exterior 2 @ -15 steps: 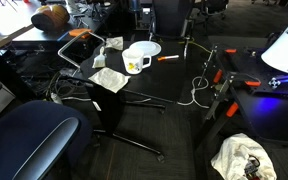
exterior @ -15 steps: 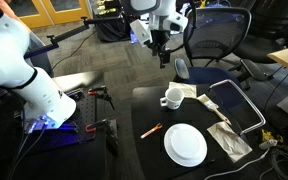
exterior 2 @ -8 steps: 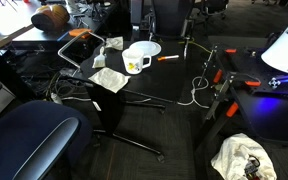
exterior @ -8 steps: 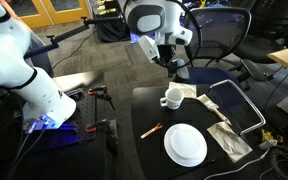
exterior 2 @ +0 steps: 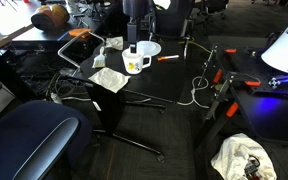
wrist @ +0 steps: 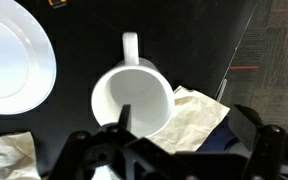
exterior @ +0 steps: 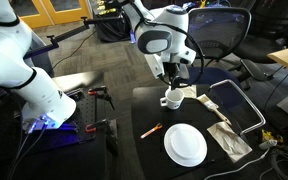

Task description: Move the cup towards you

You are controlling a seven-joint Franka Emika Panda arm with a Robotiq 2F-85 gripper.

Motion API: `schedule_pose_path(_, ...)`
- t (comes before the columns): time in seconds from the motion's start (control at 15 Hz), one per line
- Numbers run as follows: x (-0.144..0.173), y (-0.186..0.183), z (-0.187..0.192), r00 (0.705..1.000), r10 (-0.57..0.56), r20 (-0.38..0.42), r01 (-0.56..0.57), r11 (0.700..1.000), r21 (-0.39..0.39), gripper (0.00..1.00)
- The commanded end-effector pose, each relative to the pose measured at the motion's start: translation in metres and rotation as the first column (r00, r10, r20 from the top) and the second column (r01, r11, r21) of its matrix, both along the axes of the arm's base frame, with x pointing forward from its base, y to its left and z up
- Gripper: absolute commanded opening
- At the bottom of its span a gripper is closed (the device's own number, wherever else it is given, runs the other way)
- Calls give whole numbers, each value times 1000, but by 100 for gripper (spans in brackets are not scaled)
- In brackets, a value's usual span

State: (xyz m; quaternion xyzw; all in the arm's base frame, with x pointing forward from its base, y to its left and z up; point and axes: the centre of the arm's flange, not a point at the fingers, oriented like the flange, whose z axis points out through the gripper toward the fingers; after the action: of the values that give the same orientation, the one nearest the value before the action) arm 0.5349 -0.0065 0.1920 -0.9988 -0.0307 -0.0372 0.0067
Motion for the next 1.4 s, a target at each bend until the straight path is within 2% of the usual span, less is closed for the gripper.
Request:
schedule_pose_path(0.0,19,-3,-14,1000,10,0,-10,1000,26,100)
schedule_pose_path(0.53,37,11,-43,998,45,-46,-43,998,44,100)
schedule_pose_path(1.27,47,6,-69,996,-18,-90,19,1000,13,100)
schedule_pose_path(1.33,46,6,-71,995,-24,-93,25,1000,11,75)
